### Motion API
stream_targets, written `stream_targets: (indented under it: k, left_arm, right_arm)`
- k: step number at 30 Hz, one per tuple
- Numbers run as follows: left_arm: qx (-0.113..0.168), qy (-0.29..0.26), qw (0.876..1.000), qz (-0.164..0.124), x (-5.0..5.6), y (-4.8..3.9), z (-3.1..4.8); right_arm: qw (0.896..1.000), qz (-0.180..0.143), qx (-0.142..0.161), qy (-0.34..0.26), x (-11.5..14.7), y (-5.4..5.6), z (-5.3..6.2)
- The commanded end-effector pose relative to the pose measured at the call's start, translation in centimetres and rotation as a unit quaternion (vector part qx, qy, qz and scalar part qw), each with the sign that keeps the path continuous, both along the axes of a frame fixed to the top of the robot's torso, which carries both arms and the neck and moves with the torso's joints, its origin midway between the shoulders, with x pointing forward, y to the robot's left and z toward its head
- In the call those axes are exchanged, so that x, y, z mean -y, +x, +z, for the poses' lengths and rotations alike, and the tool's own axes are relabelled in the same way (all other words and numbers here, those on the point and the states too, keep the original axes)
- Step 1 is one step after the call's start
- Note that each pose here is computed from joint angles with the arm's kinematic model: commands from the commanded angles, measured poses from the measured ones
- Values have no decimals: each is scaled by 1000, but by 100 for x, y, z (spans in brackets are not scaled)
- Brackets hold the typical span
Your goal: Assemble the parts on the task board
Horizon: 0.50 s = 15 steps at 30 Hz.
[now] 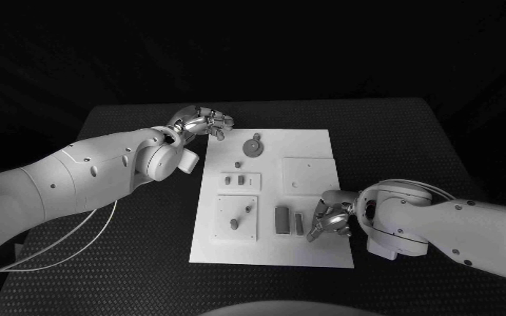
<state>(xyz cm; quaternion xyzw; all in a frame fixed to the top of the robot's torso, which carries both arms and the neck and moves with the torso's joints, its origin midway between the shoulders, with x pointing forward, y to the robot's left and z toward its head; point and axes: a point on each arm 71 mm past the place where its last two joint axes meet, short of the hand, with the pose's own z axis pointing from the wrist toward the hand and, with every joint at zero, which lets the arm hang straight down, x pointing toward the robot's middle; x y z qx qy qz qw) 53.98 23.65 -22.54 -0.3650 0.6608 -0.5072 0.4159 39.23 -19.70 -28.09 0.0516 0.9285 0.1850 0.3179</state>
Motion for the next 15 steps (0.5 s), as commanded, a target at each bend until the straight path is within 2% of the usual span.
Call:
stream_targets:
  k: [1,15]
  left_arm:
    - [0,-4,1000,-8,22,-5,7]
    - [0,-4,1000,-9,29,-6,6]
  right_arm:
    - [1000,7,-1,27,-20,-24,11]
    - [1000,21,9,16,-82,-20,14]
